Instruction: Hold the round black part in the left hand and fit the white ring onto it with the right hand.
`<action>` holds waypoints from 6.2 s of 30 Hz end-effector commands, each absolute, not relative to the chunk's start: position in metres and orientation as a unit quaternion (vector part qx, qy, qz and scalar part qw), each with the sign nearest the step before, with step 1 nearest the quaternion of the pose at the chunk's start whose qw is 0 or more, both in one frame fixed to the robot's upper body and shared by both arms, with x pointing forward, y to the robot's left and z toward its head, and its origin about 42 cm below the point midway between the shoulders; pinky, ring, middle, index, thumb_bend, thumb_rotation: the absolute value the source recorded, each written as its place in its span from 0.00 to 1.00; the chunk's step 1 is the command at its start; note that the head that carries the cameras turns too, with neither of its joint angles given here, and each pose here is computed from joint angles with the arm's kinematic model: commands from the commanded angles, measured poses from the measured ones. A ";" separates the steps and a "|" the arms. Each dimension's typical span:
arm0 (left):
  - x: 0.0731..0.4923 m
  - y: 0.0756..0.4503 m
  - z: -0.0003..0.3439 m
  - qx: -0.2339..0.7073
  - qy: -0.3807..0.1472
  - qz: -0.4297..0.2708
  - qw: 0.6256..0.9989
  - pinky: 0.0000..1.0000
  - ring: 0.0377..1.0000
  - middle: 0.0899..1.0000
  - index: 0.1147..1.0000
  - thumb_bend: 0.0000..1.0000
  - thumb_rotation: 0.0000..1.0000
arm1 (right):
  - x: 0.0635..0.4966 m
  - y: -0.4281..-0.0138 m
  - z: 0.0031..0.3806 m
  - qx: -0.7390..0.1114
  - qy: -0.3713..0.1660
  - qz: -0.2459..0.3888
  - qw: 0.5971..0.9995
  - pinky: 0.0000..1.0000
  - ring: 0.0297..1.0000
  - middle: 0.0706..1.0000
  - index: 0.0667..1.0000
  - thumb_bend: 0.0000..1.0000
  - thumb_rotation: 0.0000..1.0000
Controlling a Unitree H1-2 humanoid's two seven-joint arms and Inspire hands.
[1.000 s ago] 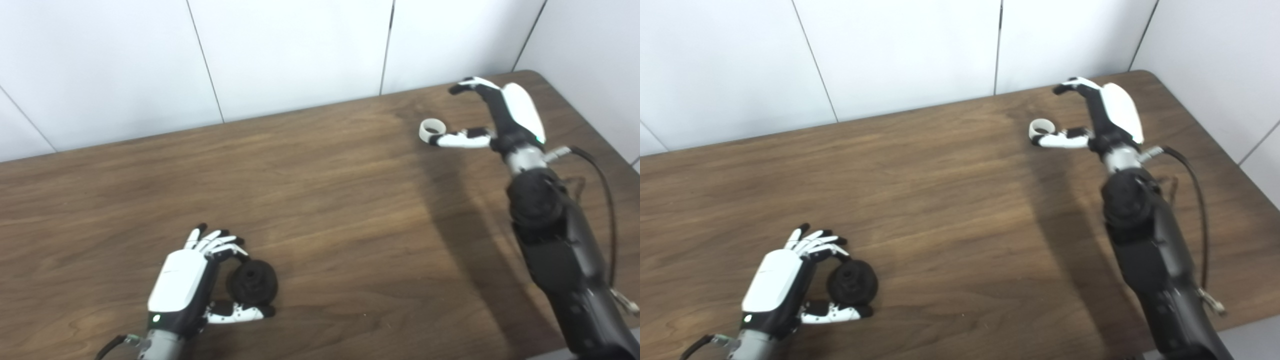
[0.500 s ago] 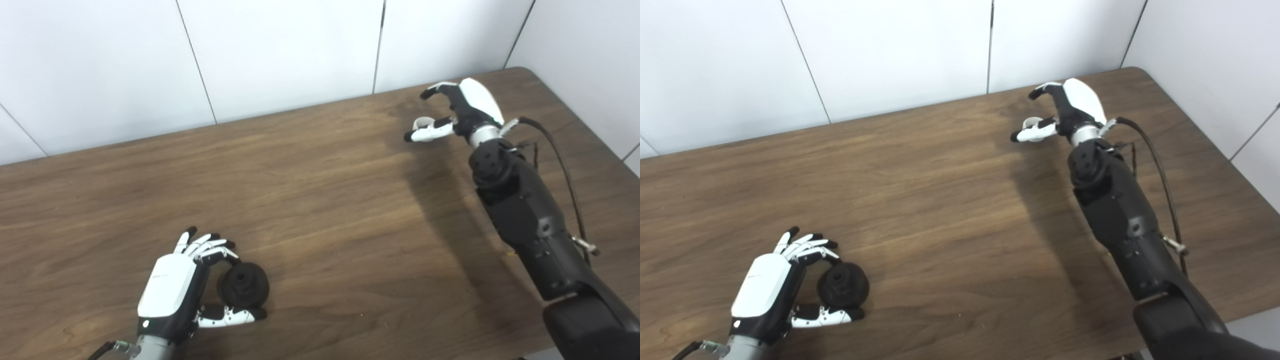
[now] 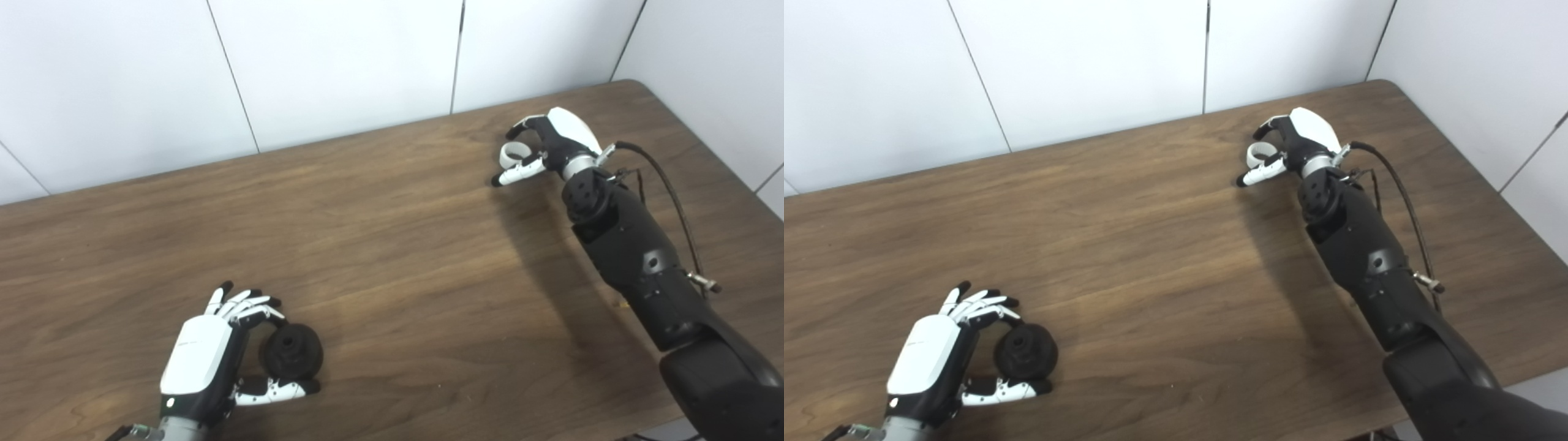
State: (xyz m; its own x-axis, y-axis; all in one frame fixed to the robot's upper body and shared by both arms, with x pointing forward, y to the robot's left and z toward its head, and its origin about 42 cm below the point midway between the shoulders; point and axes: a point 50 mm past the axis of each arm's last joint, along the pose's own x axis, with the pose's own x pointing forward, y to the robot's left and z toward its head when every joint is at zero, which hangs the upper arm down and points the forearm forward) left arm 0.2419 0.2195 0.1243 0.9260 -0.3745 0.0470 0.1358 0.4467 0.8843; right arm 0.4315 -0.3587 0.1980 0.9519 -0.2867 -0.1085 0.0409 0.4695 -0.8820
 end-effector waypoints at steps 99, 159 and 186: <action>0.229 0.153 0.129 0.518 -0.079 -0.159 0.837 1.00 0.90 0.76 0.42 0.52 0.05 | 0.296 -0.135 0.269 -0.505 -0.166 0.304 0.791 0.97 0.94 0.82 0.45 0.52 0.14; 0.230 0.142 0.138 0.516 -0.072 -0.156 0.839 1.00 0.90 0.76 0.42 0.52 0.05 | 0.298 -0.127 0.240 -0.487 -0.135 0.319 0.802 0.96 0.95 0.82 0.45 0.52 0.14; 0.233 0.143 0.139 0.517 -0.079 -0.153 0.838 1.00 0.90 0.76 0.42 0.52 0.05 | 0.298 -0.128 0.240 -0.485 -0.128 0.316 0.805 0.97 0.95 0.82 0.45 0.52 0.14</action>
State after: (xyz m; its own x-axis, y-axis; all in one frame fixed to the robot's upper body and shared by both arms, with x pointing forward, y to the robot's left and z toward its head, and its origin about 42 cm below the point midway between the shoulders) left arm 0.2322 0.1448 0.1393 0.9470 -0.3209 -0.0154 0.1615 0.4339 0.8864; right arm 0.2950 -0.1290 0.2280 0.7695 0.6211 -0.1488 -0.4240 0.3226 -0.8463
